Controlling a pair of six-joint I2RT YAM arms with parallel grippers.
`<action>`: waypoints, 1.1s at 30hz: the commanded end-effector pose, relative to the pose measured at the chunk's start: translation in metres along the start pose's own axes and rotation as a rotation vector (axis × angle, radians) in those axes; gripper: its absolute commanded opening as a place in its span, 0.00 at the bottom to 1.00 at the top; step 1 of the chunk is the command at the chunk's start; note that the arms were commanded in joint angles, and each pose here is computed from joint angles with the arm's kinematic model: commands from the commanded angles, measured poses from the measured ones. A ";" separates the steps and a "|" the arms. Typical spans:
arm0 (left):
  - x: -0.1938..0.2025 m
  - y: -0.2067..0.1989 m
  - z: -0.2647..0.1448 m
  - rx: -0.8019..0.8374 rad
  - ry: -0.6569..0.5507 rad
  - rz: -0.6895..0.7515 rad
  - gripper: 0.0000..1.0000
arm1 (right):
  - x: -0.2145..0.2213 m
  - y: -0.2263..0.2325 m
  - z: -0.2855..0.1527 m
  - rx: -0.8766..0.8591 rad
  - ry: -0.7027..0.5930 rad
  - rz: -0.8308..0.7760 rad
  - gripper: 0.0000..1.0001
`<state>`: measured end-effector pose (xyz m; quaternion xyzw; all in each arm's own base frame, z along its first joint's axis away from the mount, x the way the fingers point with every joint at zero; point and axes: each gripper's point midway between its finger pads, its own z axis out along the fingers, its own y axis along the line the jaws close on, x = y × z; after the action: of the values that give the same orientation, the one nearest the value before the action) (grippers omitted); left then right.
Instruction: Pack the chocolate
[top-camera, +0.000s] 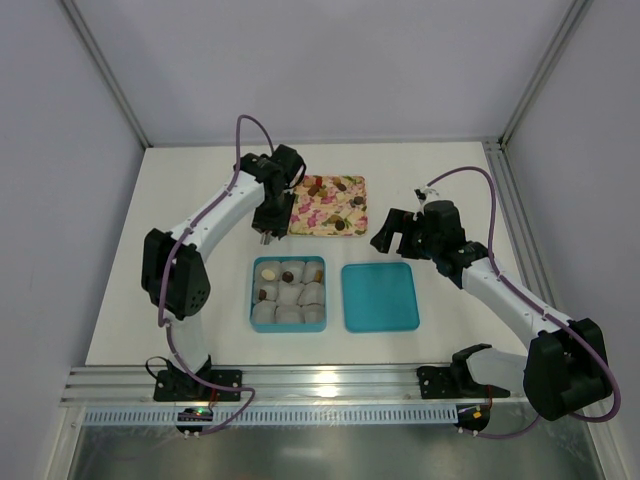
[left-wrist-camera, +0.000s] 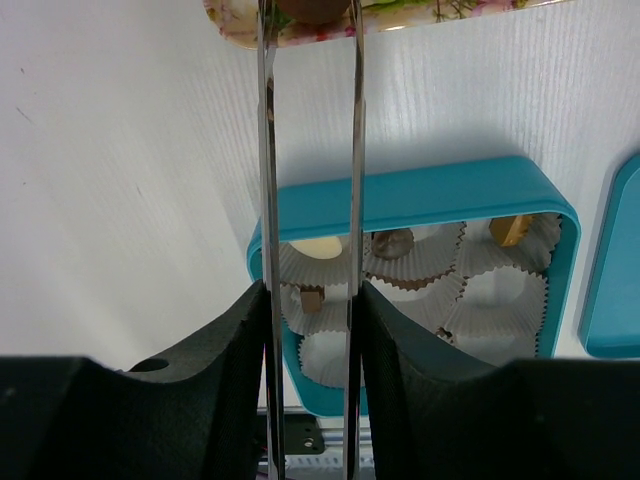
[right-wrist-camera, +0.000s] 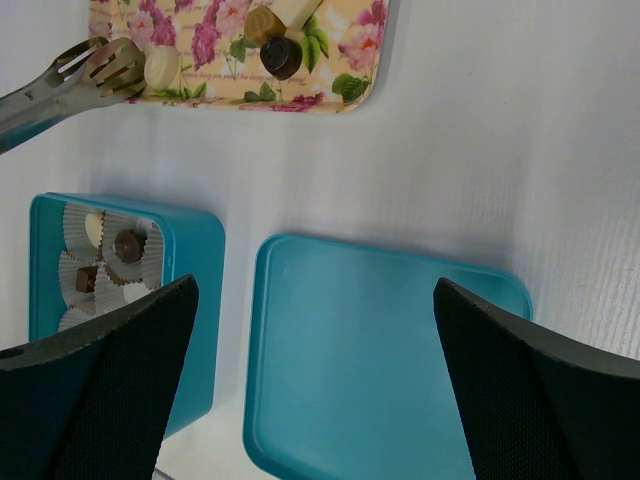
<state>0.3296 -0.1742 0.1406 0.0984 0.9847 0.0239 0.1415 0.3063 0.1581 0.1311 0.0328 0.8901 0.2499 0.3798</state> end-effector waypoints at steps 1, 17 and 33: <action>-0.011 -0.004 -0.001 0.026 -0.038 -0.004 0.39 | -0.017 0.012 -0.004 -0.033 -0.050 -0.023 1.00; -0.034 -0.005 -0.017 0.023 -0.109 -0.019 0.33 | -0.017 0.011 -0.004 -0.029 -0.049 -0.023 1.00; -0.029 -0.001 -0.043 0.047 -0.146 -0.040 0.32 | -0.020 0.013 -0.002 -0.032 -0.052 -0.026 1.00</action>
<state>0.3447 -0.1833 0.1549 0.0932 0.9812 0.0112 0.1684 0.3063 0.1582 0.1311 0.0325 0.8901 0.2498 0.3799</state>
